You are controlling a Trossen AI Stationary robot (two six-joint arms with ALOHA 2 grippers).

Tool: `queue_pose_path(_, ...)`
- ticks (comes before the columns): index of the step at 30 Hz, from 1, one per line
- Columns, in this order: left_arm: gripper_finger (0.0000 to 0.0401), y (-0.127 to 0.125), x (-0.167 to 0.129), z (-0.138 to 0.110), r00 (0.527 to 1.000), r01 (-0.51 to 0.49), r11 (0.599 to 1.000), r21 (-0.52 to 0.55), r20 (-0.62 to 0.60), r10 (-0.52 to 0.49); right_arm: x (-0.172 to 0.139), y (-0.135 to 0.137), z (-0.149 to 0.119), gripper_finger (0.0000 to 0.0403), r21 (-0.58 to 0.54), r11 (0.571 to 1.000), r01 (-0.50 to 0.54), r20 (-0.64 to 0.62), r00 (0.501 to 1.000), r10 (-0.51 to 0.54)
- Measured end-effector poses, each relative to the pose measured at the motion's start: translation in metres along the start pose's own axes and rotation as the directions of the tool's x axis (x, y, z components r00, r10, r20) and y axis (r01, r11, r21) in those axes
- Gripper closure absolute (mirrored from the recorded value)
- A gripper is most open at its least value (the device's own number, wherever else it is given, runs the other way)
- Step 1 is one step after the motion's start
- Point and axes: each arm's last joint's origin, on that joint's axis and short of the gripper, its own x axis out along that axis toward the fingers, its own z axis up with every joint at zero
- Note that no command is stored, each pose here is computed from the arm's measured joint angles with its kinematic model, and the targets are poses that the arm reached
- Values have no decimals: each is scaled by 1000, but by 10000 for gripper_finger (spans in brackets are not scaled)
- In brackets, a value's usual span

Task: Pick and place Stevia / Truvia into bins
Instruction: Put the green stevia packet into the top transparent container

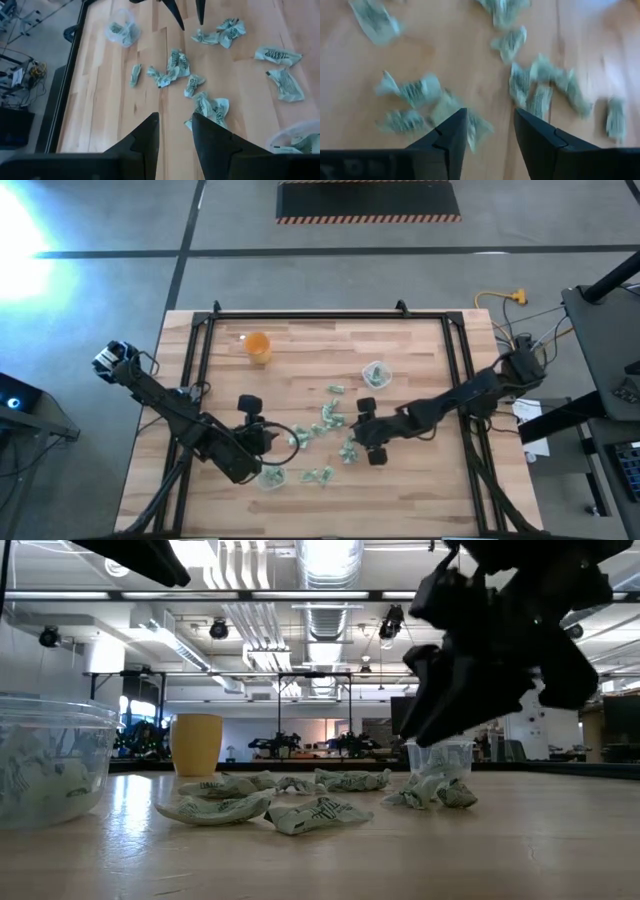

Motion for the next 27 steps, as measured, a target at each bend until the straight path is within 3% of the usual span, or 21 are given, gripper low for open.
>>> queue_pose_path(27,302,-1,1,0,1000,2,1000,-1,-3,-2,19,-5,-11,277,92,995,-44,-92,994,52)
